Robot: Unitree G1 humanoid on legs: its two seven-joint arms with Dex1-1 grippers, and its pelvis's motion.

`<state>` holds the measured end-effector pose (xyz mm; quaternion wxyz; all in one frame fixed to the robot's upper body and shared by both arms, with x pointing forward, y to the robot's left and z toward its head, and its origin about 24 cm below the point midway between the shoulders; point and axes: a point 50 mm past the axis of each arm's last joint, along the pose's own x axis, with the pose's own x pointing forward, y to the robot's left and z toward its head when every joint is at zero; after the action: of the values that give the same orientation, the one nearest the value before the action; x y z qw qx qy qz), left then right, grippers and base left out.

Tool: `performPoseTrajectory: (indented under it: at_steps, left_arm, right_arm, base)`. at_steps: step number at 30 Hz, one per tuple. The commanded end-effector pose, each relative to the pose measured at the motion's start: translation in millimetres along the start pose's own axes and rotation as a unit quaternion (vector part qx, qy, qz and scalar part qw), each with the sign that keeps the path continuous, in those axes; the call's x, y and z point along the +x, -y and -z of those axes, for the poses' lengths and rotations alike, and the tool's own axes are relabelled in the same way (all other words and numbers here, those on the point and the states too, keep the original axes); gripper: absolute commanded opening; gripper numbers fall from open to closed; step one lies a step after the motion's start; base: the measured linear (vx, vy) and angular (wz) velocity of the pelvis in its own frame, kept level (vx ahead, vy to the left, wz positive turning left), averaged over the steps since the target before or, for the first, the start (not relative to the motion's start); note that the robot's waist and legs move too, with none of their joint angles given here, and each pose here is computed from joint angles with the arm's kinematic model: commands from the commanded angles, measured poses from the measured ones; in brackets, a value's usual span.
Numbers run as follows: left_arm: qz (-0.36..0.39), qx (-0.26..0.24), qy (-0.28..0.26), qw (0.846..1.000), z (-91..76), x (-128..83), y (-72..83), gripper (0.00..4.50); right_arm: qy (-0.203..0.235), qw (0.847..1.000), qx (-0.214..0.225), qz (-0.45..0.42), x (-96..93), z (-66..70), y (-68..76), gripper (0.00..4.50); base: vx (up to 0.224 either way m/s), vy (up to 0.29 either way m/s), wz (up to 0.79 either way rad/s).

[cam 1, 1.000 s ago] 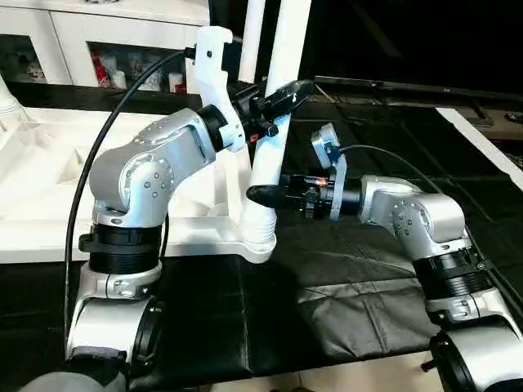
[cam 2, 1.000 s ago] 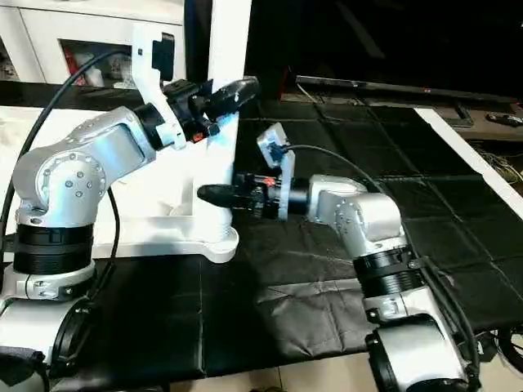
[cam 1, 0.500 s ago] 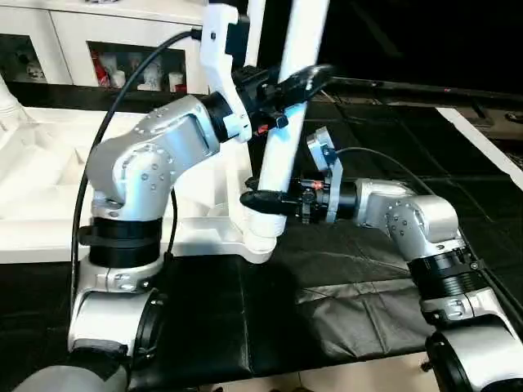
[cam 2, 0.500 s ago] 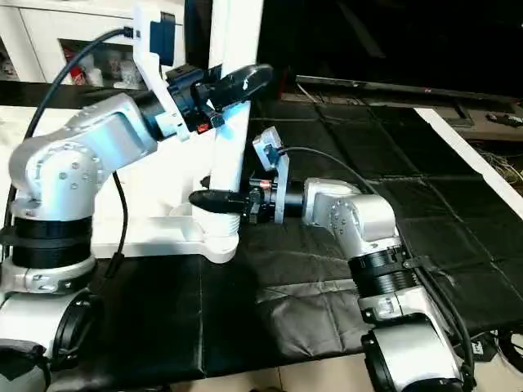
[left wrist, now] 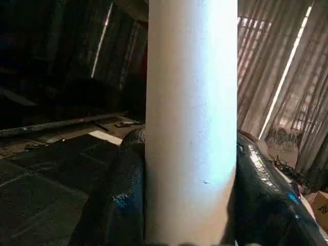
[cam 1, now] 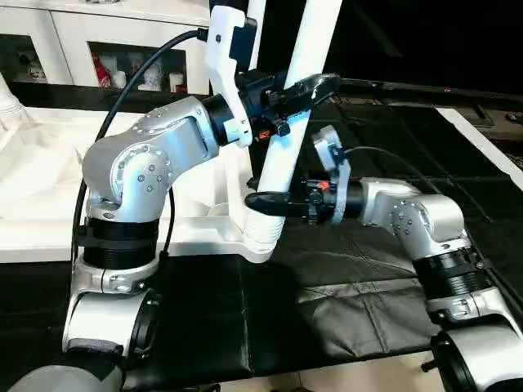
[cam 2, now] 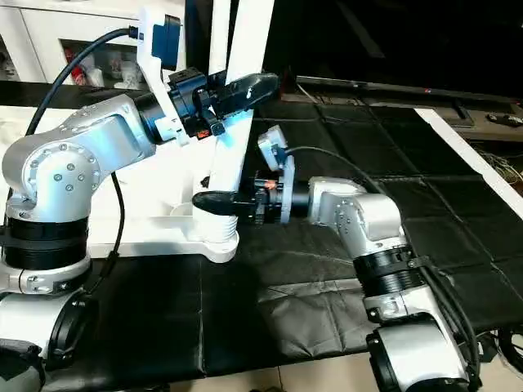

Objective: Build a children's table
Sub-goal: Pick table leg

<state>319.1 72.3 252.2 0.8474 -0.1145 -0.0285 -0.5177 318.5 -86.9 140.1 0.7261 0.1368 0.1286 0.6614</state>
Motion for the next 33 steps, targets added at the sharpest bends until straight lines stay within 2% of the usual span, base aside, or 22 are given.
performPoseTrajectory:
  at_steps: [1,5,10,16,24,25,26,29,30,32,33]
  left_arm:
    - [0.011,0.001,0.002,1.0,-2.9,2.6,3.9,1.79]
    - [0.011,-0.003,0.004,1.0,-3.4,2.4,3.8,1.79]
    - [0.011,-0.004,0.006,1.0,-4.2,2.3,3.6,1.79]
    - [0.014,-0.004,0.009,1.0,-5.8,2.6,4.5,1.79]
    - [0.026,0.001,0.025,0.999,-11.8,4.9,10.4,1.79]
    - [0.038,-0.006,0.031,0.999,-13.2,5.1,13.6,1.79]
    - [0.047,-0.011,0.035,0.998,-14.1,5.2,15.8,2.35]
    - [0.108,-0.021,0.035,0.993,-16.0,4.4,31.4,2.51]
    - [0.141,-0.027,0.034,0.989,-16.3,4.1,41.2,2.51]
    - [0.155,-0.029,0.034,0.987,-16.4,4.0,46.0,2.58]
    - [0.163,-0.036,0.038,0.985,-16.7,4.8,49.6,2.76]
  right_arm:
    - [-0.002,1.0,-0.01,0.002,-2.1,-0.6,-0.3,3.01]
    - [0.005,1.0,-0.009,0.003,0.1,-0.4,0.9,3.01]
    - [0.013,1.0,-0.005,0.004,1.1,-0.1,1.8,2.47]
    - [0.018,1.0,0.002,0.002,0.7,0.1,2.3,2.06]
    - [0.015,1.0,0.004,0.006,1.7,4.7,3.0,1.96]
    - [0.015,1.0,0.004,0.007,2.0,5.1,3.3,1.96]
    - [0.015,1.0,0.005,0.007,2.2,5.3,3.4,1.96]
    - [0.015,1.0,0.004,0.01,2.6,6.2,4.0,1.96]
    - [0.015,1.0,0.005,0.012,3.0,6.9,4.3,1.96]
    - [0.016,1.0,0.005,0.013,3.2,7.2,4.6,1.96]
    - [0.018,1.0,0.006,0.017,3.6,7.4,5.2,1.96]
  base:
    - [0.0,0.0,0.0]
    - [0.0,0.0,0.0]
    - [0.0,0.0,0.0]
    - [0.0,0.0,0.0]
    - [0.0,0.0,0.0]
    - [0.0,0.0,0.0]
    - [0.0,0.0,0.0]
    - [0.0,0.0,0.0]
    - [0.0,0.0,0.0]
    - [0.0,0.0,0.0]
    - [0.0,0.0,0.0]
